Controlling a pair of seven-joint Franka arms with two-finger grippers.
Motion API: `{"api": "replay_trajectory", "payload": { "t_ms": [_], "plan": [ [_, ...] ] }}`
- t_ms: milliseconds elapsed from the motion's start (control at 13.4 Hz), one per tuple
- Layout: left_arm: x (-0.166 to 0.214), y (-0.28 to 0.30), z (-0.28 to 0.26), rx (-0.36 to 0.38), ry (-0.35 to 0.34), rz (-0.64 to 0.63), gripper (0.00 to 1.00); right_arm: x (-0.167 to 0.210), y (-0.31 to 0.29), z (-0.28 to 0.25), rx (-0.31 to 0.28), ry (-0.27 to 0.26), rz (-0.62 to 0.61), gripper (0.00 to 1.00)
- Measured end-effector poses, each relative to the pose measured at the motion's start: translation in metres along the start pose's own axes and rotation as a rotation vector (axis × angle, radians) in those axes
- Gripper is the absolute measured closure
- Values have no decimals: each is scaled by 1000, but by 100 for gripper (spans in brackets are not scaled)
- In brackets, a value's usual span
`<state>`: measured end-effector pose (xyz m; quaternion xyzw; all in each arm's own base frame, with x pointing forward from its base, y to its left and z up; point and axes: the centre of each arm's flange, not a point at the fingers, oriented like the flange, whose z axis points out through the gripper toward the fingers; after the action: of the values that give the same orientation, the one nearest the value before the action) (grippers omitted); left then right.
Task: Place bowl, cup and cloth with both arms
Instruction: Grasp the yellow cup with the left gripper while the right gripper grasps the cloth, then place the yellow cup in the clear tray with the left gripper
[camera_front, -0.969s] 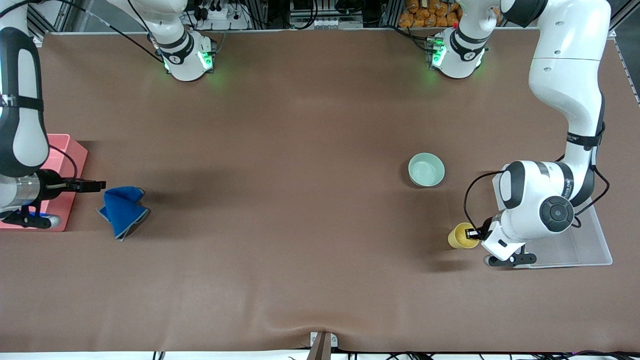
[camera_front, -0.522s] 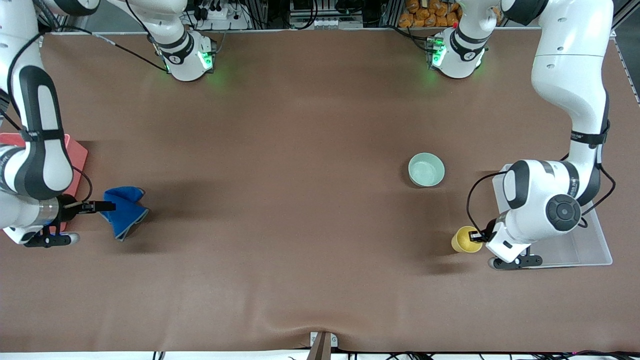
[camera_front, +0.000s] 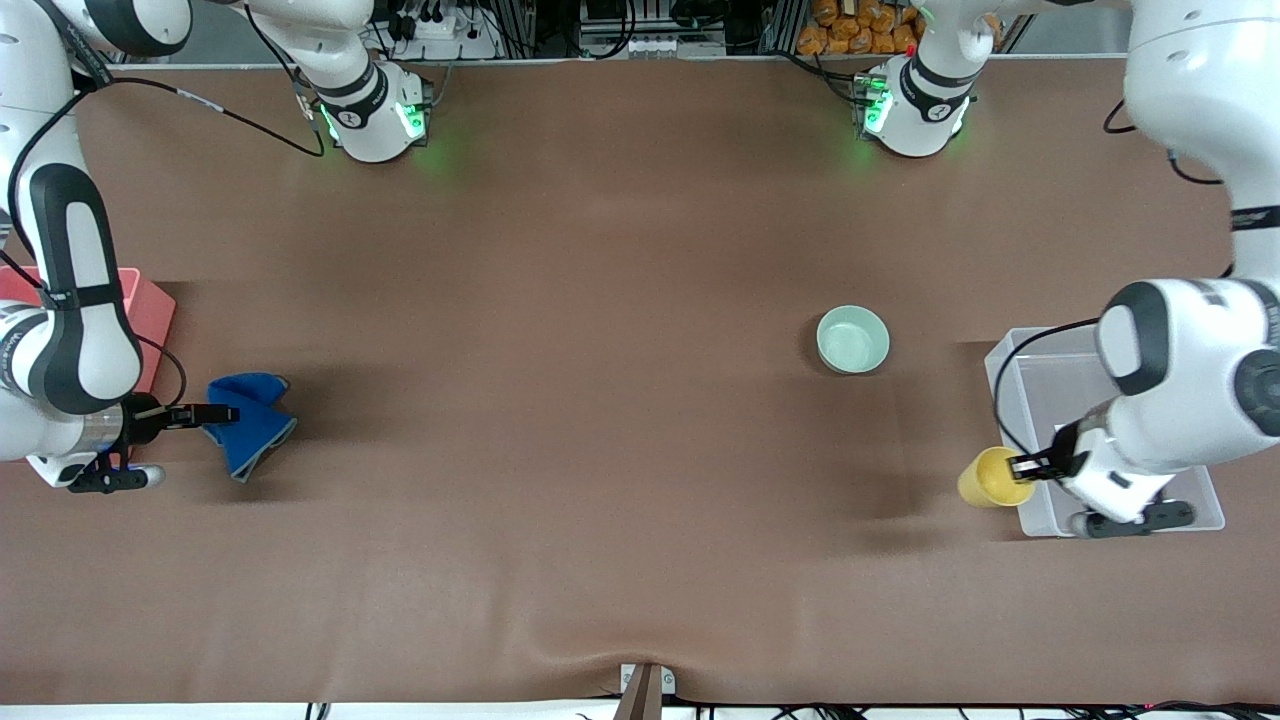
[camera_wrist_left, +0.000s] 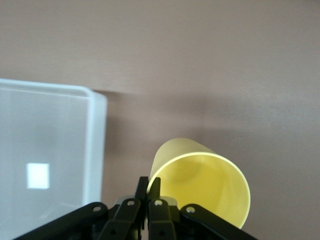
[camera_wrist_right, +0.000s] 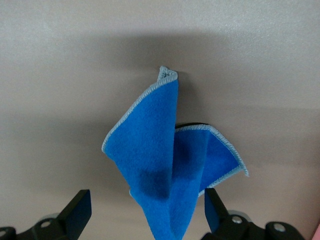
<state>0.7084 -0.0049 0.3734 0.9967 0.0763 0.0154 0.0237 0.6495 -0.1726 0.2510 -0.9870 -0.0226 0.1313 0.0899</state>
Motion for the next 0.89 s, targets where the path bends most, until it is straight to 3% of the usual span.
{"api": "replay_trajectory", "payload": {
  "t_ms": [149, 671, 895],
  "plan": [
    [-1, -23, -13, 4, -22, 4, 97, -1, 4, 11, 6, 17, 13, 0],
    [2, -121, -11, 6, -51, 57, 97, -13, 20, 41, 139, 61, 92, 0],
    [2, -140, 17, 1, -92, 84, 97, -16, 24, 50, 146, 76, 97, 3]
  ]
}}
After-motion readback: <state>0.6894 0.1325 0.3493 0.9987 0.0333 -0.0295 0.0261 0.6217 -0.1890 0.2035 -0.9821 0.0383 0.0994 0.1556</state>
